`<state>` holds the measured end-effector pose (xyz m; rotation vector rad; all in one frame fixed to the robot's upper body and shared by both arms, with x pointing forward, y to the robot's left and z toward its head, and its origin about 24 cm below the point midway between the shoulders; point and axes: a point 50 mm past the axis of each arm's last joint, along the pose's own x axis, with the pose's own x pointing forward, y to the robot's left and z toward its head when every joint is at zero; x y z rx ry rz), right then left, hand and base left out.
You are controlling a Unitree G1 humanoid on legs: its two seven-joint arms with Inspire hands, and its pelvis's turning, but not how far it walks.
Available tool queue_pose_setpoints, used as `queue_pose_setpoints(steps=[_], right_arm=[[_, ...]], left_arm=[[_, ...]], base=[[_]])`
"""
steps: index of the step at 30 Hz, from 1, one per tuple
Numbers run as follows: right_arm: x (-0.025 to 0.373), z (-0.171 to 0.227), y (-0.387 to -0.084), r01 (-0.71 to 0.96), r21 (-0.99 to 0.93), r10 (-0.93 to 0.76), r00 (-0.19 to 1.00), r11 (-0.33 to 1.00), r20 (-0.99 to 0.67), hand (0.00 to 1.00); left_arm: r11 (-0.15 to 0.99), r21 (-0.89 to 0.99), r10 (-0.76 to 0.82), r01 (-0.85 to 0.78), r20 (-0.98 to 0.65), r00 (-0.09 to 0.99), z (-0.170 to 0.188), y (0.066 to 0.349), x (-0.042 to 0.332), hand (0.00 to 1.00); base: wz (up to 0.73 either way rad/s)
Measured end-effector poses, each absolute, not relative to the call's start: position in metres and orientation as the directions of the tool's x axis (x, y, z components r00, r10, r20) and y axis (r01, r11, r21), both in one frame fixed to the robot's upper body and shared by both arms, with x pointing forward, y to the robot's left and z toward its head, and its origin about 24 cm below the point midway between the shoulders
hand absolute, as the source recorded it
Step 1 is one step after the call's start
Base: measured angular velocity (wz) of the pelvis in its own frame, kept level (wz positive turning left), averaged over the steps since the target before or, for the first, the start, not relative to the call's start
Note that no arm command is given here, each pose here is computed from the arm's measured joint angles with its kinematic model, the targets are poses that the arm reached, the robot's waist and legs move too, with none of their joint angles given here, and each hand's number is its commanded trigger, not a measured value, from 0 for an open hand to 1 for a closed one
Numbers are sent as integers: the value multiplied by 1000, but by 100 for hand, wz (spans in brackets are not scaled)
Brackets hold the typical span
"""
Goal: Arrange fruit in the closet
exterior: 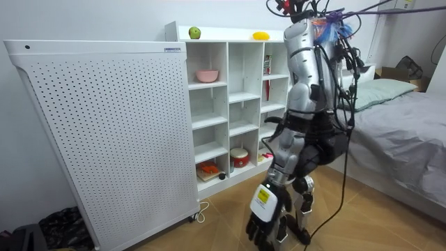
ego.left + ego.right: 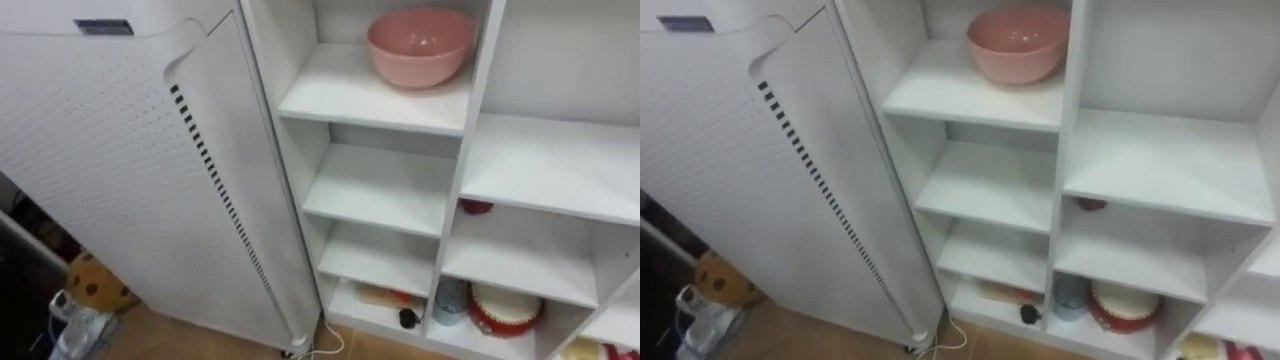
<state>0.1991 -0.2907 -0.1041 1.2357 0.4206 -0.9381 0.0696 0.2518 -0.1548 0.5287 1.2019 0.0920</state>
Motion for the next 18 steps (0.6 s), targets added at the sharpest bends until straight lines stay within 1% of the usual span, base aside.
queue_pose_setpoints(steps=[2,3,5,6,8,9,11,12,15,17,18], right_arm=[[168,-124,-280,839,543,-350,516,26,-782,0],[160,-128,-279,851,524,-345,503,35,-793,0],[129,-140,-276,889,446,-329,455,107,-828,0],[122,-142,-275,894,430,-325,448,130,-833,0],[94,-151,-273,917,349,-313,395,196,-864,0],[87,-152,-273,920,324,-310,381,221,-871,0],[66,-158,-267,914,228,-282,328,335,-902,0],[62,-159,-264,909,208,-274,316,360,-908,0],[42,-166,-252,858,119,-230,264,499,-937,0],[35,-169,-242,766,63,-182,230,640,-956,0],[33,-170,-240,737,48,-173,220,674,-960,0]], left_arm=[[870,461,373,176,-847,378,-153,257,69,0],[866,470,381,174,-843,380,-153,258,68,0],[846,501,406,180,-826,390,-152,260,61,0],[842,509,413,179,-822,392,-152,260,60,0],[825,530,427,195,-812,398,-152,260,58,0],[825,532,430,190,-810,399,-152,259,58,0],[824,540,443,173,-803,399,-153,256,54,0],[823,541,445,172,-804,395,-153,256,52,0],[829,545,469,130,-802,368,-154,256,47,0],[831,542,483,126,-815,320,-157,257,36,0],[831,540,482,132,-819,312,-158,256,34,0]], base=[[2],[-5],[-4],[5],[4],[-6],[-9],[-14],[-16],[-6],[-6]])
